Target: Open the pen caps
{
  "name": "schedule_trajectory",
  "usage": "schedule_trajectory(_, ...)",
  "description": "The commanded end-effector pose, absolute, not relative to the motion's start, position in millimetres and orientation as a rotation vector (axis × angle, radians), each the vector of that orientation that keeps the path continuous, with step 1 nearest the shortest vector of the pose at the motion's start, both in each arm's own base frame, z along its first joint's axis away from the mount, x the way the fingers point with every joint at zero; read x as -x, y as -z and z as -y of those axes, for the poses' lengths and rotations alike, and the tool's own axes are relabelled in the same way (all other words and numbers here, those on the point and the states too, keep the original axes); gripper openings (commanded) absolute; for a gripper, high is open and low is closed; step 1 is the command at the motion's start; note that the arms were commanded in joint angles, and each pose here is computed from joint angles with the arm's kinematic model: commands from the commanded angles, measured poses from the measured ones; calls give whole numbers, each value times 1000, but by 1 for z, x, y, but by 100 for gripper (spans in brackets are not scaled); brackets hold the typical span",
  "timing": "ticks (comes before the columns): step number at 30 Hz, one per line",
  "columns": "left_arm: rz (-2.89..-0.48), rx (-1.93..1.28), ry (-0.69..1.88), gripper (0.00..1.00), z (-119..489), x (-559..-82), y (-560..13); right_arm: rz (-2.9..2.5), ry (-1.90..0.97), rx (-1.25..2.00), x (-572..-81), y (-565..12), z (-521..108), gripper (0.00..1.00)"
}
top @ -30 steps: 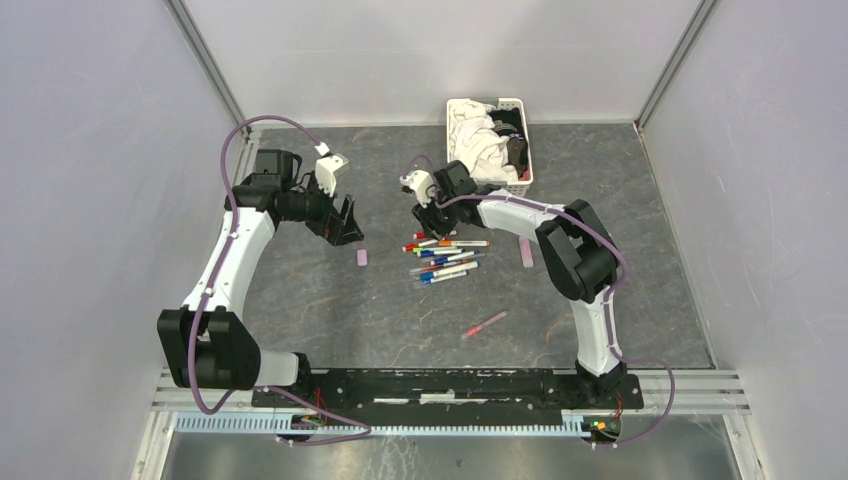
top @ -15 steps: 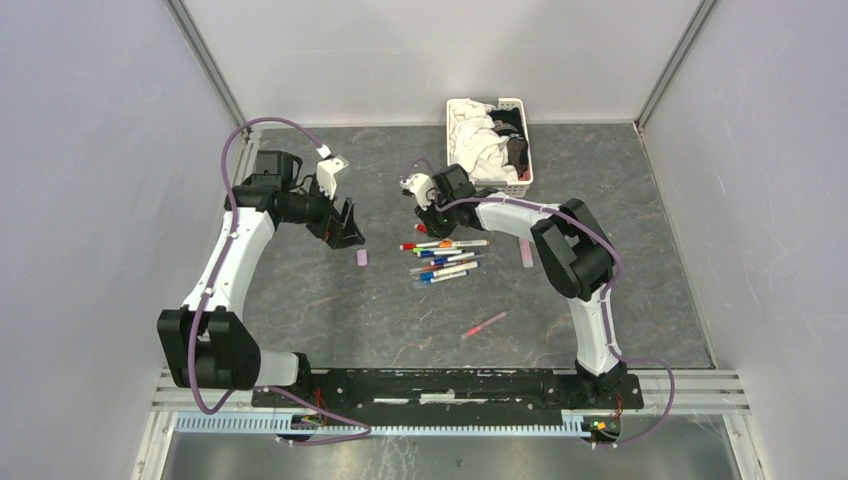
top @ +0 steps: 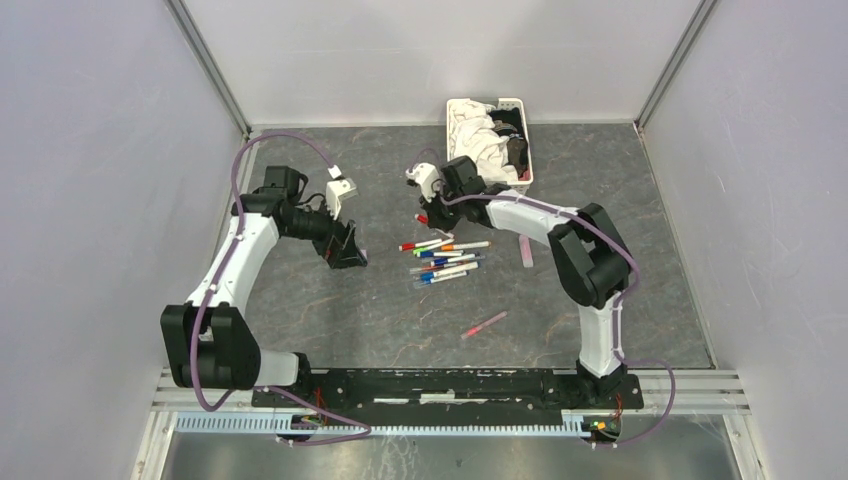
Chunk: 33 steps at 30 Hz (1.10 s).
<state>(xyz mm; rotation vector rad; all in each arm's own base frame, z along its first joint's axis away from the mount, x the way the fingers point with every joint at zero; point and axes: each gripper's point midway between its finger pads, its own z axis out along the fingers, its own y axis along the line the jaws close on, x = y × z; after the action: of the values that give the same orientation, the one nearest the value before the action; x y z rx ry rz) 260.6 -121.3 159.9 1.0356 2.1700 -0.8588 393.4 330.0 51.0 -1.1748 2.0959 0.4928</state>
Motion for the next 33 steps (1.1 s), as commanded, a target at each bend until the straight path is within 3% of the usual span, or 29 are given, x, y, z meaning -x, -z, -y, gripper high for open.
schedule_trajectory(1, -2015, -1142, 934, 100, 133, -255, -170, -1902, -643, 1140, -387, -138, -350, 0)
schedule_trajectory(8, -1870, -1214, 1029, 100, 146, -244, -189, -1728, -1104, 1197, -312, -189, -378, 0)
schedule_trajectory(15, -1779, -1306, 1137, 95, 160, -226, -199, -1674, -1352, 1339, -253, -194, -401, 0)
schedule_trajectory(26, -1742, -1386, 1186, 70, 172, -217, -196, -1624, -1519, 1432, -222, -200, -419, 0)
schedule_trajectory(33, -1721, -1437, 1219, 40, 183, -211, -194, -1624, -1584, 1426, -218, -205, -424, 0)
